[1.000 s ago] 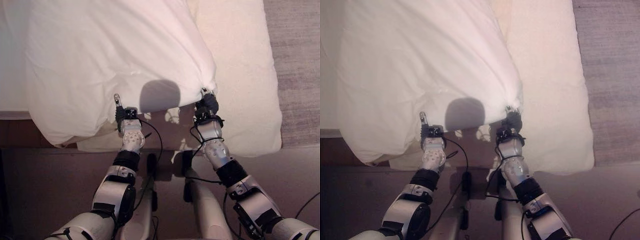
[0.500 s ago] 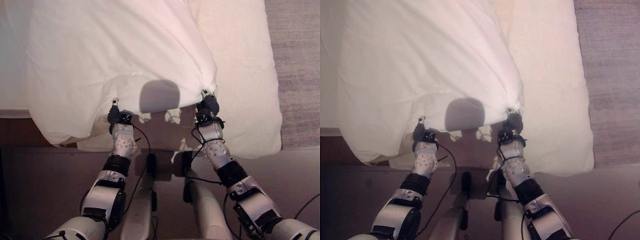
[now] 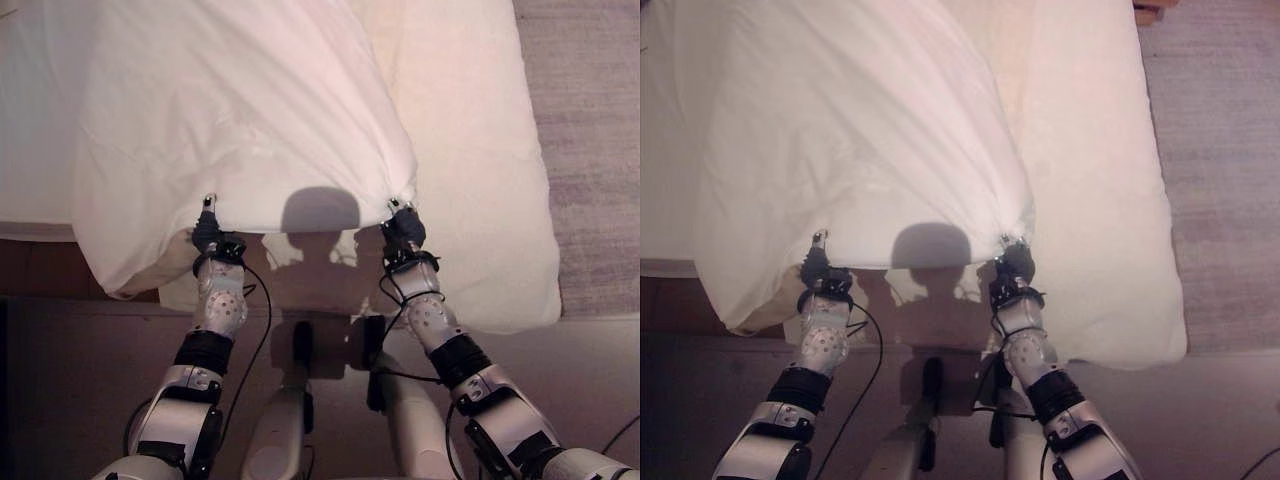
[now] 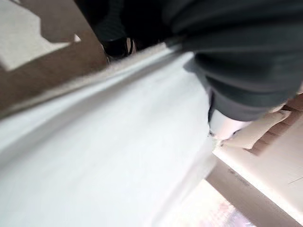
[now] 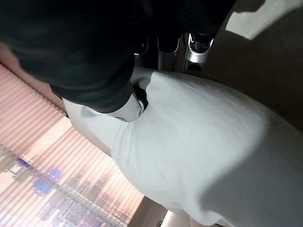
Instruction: Make the bed
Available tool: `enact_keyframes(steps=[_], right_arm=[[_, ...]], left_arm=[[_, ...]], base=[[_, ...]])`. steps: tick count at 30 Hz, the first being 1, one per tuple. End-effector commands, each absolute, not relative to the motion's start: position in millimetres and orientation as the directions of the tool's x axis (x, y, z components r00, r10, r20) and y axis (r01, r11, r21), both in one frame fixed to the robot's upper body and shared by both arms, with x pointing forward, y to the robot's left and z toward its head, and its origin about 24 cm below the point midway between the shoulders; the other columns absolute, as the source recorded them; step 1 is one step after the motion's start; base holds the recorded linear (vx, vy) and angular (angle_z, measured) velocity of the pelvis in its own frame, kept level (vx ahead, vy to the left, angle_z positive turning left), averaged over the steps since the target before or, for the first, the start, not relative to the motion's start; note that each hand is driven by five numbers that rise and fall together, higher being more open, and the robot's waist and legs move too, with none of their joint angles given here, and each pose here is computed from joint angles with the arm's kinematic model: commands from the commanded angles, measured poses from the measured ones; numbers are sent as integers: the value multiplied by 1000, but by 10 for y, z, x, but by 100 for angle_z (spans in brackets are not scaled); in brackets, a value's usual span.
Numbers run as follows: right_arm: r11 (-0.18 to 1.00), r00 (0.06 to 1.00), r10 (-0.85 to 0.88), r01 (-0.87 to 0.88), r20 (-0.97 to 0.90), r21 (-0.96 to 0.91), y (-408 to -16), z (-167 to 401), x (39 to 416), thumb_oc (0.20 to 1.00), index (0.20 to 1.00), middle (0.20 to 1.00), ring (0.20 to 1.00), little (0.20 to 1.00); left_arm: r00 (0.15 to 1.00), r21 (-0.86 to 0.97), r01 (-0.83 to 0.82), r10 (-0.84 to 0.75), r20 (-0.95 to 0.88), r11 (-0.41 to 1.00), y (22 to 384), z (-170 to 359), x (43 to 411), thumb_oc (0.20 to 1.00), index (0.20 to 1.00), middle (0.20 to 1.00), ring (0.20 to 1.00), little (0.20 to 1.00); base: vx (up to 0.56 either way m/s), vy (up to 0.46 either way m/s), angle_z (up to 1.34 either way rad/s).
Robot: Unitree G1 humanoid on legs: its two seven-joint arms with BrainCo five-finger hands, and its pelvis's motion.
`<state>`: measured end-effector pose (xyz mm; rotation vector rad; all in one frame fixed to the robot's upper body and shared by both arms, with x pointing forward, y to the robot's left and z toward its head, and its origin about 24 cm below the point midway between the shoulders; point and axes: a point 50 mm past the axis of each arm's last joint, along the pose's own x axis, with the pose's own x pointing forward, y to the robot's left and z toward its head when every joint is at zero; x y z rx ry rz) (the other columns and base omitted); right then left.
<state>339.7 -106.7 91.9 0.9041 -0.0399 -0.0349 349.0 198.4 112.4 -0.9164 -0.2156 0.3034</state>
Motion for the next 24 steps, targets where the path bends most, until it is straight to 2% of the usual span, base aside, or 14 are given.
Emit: enact_keyframes(steps=[1,7,11,15,24], right_arm=[[619,948,-305,267,-87,739,-1828,432,3095,200,200,200,200,200],[636,963,-231,257,-138,728,-1663,302,3066,200,200,200,200,200],[621,953,-241,297,-185,725,-1723,190,2968,200,200,200,200,200],[599,958,-199,285,-206,748,-1522,153,3002,200,200,200,200,200],[604,958,-136,281,-251,746,-1393,-14,2934,200,200,200,200,200]], left_arm=[[832,-808,-141,511,216,572,2517,1386,3333,200,200,200,200,200],[819,-843,-93,523,238,529,2501,1450,3314,200,200,200,200,200],[880,-809,-76,421,220,582,2282,1315,3385,200,200,200,200,200],[882,-795,-153,443,157,587,2330,1088,3292,200,200,200,200,200],[869,-813,-260,493,37,521,2395,809,3220,200,200,200,200,200]], base=[[19,138,97],[10,409,50],[18,626,2],[-52,654,-10],[-5,357,-22]])
